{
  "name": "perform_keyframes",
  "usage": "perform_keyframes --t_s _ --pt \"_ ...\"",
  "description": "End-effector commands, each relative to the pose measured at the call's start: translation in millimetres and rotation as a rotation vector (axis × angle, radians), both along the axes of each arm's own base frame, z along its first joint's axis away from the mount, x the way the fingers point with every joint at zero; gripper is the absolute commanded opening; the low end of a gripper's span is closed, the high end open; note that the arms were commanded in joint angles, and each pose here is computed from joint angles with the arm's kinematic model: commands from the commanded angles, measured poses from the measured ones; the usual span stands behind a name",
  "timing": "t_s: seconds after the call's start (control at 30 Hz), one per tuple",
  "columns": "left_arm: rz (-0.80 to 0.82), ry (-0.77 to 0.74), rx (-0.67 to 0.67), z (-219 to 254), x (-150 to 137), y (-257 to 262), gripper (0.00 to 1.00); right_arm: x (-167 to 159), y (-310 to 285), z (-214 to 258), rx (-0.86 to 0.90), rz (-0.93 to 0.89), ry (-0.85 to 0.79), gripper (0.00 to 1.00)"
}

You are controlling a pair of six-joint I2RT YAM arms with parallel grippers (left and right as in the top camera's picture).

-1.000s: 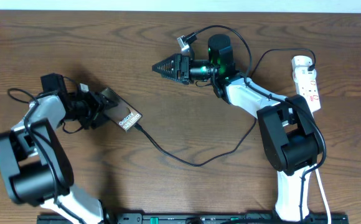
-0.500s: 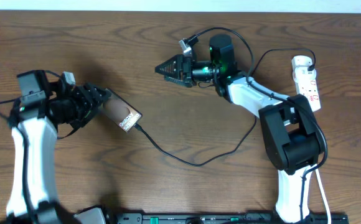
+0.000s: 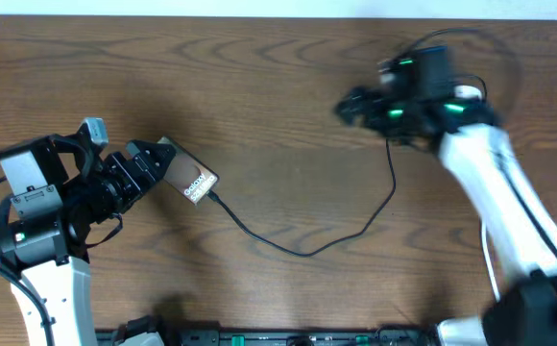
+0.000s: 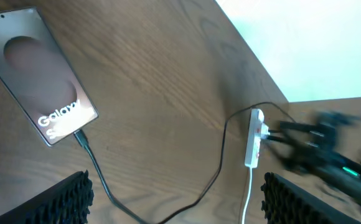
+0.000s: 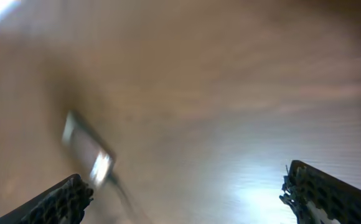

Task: Plug charger to phone and switch on socket
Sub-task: 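Move the right gripper to the power strip's switch beside the adapter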

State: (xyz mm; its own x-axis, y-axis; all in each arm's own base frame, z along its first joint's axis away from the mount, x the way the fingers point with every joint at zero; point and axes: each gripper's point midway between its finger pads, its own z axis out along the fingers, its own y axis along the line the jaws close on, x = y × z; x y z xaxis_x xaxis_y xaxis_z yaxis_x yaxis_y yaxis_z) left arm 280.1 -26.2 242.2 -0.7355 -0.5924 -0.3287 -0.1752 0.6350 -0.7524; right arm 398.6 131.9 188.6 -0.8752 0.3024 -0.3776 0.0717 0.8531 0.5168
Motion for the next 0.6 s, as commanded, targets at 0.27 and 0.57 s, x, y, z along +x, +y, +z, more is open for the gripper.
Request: perform_keyframes --t_s 0.27,0.57 --pt "-0.029 -0.031 0.061 -2.2 0.4 3.1 0.86 -22.5 -213.1 68.5 -0.291 -0.382 -0.195 0.99" --pt "-0.040 -0.039 0.073 -2.3 0.3 3.1 0.86 10.6 -253.2 -19.2 -0.049 -0.146 -0.050 0.99"
